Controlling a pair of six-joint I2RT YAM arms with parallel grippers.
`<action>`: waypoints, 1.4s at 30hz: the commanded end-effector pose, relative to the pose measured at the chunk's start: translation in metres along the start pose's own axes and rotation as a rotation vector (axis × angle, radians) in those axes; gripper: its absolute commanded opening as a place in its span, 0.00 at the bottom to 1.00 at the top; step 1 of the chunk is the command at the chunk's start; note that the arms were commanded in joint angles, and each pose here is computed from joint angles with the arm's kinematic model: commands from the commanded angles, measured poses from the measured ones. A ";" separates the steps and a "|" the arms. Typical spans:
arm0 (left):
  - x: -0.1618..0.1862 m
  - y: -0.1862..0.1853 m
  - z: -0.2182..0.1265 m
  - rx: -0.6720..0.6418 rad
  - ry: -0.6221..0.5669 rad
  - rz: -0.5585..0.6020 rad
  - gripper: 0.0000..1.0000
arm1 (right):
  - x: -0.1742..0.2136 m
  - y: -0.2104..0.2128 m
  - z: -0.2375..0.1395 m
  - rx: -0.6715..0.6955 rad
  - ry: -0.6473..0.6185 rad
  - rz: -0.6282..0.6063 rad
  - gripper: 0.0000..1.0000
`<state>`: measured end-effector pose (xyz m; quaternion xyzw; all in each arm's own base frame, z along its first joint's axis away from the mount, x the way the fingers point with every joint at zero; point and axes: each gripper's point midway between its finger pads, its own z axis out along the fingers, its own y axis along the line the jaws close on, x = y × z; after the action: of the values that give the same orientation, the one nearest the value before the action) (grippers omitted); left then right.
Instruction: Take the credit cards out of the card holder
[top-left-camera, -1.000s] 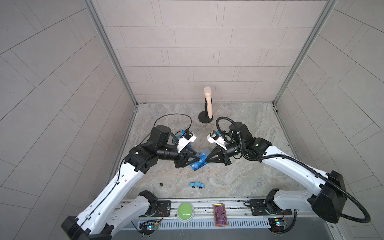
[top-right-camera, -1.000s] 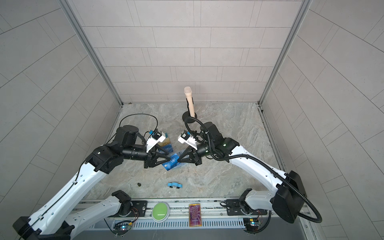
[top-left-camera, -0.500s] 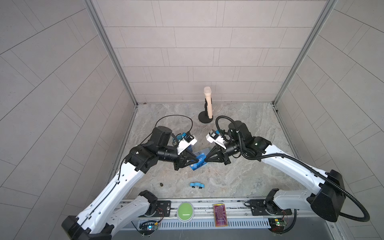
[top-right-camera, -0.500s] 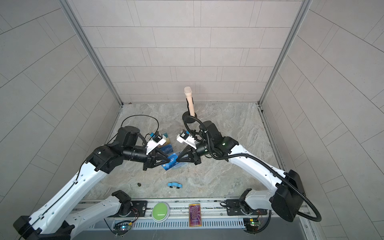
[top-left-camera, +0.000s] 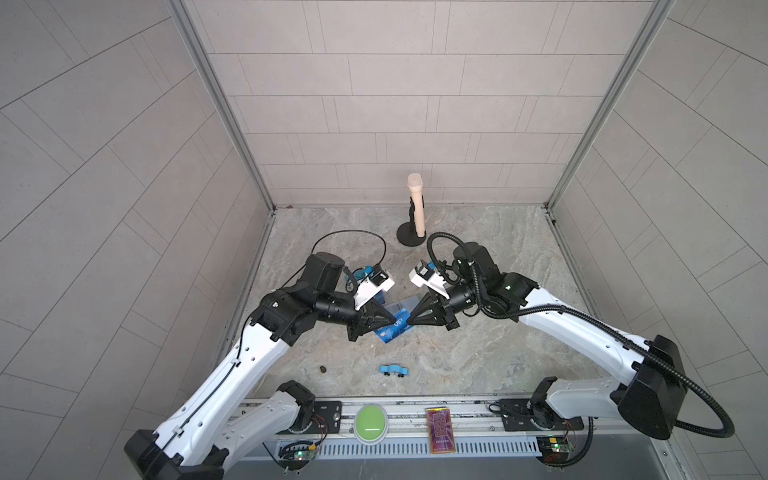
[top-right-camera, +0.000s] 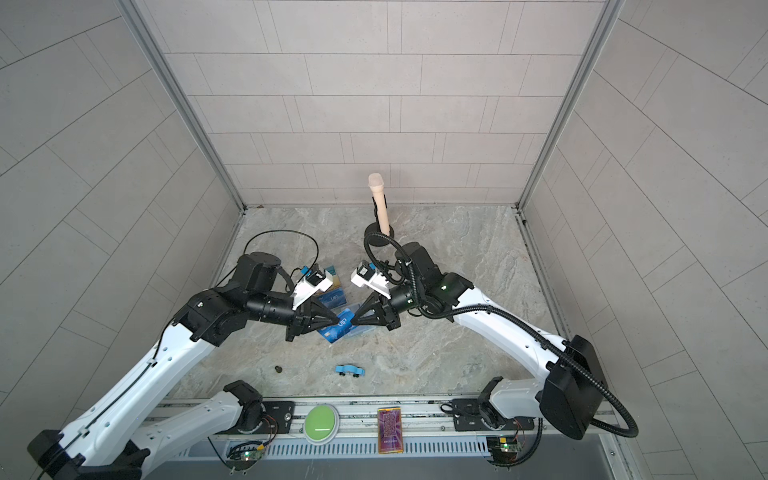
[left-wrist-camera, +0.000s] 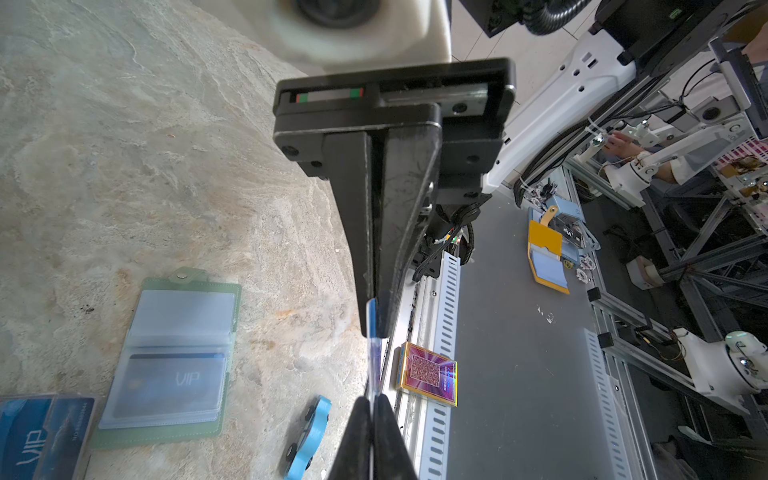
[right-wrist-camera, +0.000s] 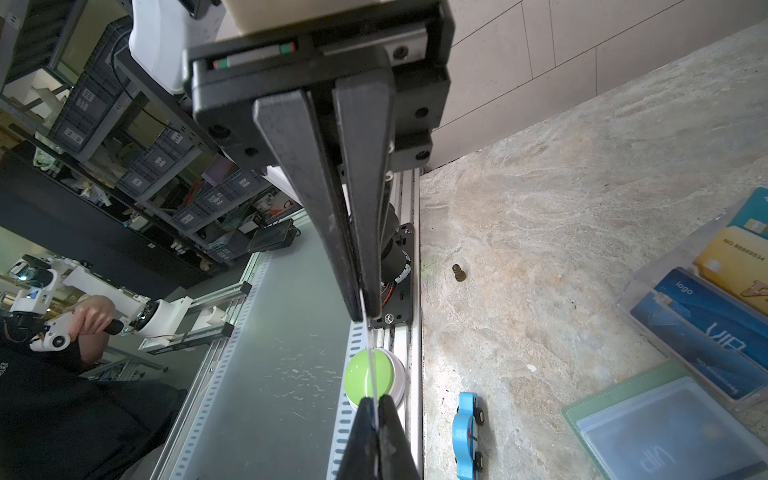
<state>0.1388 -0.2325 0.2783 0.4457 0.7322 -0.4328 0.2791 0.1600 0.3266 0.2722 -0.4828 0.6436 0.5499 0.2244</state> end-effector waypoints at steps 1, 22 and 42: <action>-0.003 -0.009 -0.001 0.045 -0.005 0.022 0.05 | -0.014 -0.001 -0.002 0.026 -0.027 -0.085 0.00; -0.003 0.041 -0.001 -0.194 -0.005 -0.007 0.00 | -0.003 -0.033 -0.023 0.251 -0.056 -0.056 0.53; 0.020 0.162 -0.017 -0.507 0.237 0.216 0.00 | 0.033 -0.097 -0.068 0.682 -0.053 0.044 0.66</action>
<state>0.2664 -0.1722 0.1932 0.4454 0.8250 -0.1450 0.3163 0.2416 0.2643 0.2137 -0.3580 0.7934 0.3370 0.3589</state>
